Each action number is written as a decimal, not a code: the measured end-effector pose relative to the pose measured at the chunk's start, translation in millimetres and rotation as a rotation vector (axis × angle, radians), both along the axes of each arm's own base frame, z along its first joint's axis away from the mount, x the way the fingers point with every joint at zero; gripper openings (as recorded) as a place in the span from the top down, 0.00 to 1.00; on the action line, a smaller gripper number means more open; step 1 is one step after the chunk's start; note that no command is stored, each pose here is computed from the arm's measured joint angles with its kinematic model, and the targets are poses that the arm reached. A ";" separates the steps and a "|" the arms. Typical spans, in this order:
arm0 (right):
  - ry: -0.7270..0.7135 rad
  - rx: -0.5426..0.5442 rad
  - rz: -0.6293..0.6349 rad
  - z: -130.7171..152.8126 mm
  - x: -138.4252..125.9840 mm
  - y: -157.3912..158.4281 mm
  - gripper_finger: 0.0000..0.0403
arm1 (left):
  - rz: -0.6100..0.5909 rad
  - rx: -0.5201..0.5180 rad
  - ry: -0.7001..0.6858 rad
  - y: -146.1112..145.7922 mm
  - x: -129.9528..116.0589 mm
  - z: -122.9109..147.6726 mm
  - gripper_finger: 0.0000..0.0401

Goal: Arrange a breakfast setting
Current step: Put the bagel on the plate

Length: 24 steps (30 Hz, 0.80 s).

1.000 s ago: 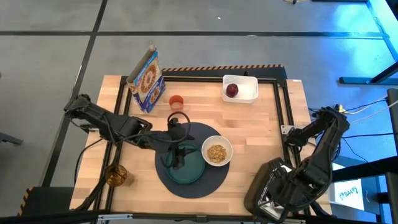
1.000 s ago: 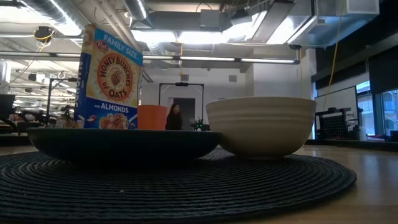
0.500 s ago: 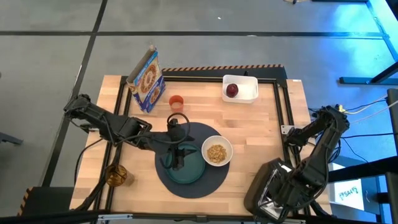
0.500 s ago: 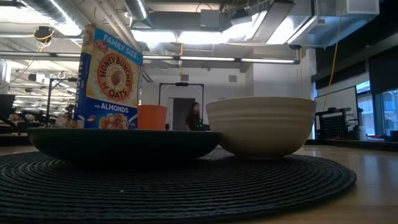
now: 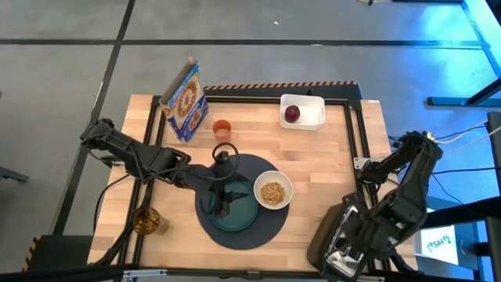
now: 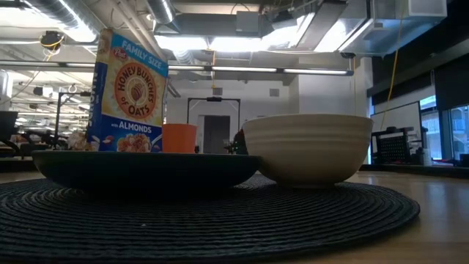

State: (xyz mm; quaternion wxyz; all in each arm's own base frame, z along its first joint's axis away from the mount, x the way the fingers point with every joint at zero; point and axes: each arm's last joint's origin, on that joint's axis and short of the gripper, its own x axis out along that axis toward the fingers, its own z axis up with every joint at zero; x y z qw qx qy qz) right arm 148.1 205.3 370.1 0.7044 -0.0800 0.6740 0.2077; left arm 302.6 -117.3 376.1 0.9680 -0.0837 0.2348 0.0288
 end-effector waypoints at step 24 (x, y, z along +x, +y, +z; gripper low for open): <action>-0.806 0.240 -0.457 107.1 92.0 -103.9 0.99 | -0.089 0.178 -0.305 8.6 32.9 17.2 0.34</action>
